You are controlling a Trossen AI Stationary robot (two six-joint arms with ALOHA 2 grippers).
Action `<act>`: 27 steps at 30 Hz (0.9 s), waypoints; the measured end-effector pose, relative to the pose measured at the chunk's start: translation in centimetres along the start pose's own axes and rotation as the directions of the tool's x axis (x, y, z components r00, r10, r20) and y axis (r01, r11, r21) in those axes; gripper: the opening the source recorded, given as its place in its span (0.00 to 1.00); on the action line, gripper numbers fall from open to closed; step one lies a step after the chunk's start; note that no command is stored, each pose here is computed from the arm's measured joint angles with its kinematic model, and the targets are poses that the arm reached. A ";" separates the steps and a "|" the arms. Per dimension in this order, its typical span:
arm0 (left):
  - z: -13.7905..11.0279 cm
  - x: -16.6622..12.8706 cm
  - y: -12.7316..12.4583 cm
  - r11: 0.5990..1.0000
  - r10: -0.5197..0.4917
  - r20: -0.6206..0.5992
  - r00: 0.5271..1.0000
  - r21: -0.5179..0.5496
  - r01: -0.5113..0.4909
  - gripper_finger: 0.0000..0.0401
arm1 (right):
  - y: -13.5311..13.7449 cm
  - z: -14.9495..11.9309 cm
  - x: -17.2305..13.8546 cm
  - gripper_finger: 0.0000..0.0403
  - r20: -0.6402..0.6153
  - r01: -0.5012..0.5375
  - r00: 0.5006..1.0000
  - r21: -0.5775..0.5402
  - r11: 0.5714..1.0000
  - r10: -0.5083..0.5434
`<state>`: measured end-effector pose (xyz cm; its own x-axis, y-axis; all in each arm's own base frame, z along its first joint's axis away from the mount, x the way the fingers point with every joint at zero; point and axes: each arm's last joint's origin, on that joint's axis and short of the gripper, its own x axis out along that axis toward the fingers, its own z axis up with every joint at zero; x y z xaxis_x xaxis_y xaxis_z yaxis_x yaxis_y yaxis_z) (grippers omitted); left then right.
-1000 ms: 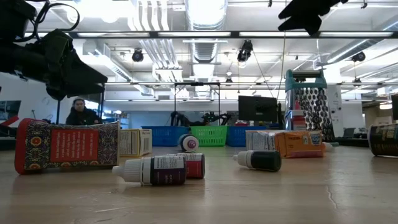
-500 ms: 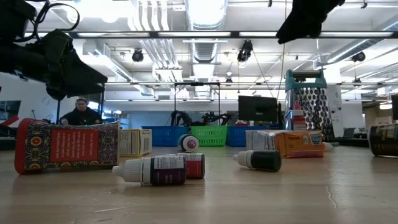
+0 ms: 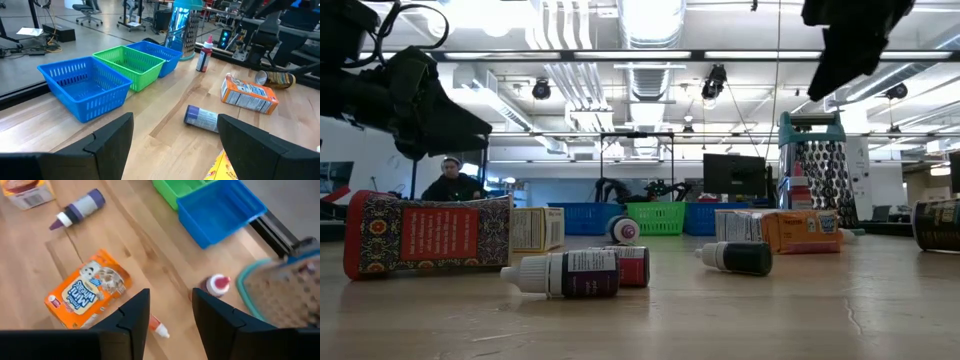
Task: Pick & Place Kitchen Items
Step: Put the large pink food coloring bottle into the right blue bin
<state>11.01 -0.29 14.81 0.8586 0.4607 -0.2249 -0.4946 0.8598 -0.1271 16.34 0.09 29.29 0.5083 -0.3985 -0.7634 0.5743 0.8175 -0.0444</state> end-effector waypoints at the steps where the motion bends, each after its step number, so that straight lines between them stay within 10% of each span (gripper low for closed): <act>1: 0.0 0.0 0.0 1.000 0.000 0.000 1.000 -0.002 0.000 0.73 | -0.1 -0.2 0.0 0.33 -0.008 0.021 1.000 0.009 1.000 -0.021; 27: 0.3 0.0 -0.1 0.999 -0.017 0.037 0.999 -0.035 0.019 0.73 | -1.0 -0.5 1.3 0.33 -0.069 0.143 0.989 0.268 0.953 -0.129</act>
<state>11.13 -0.33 15.14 0.8714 0.4536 -0.1869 -0.4830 0.8600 -0.1646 16.15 -1.03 27.99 0.3842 -0.4709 -0.7942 0.7920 0.6102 0.0213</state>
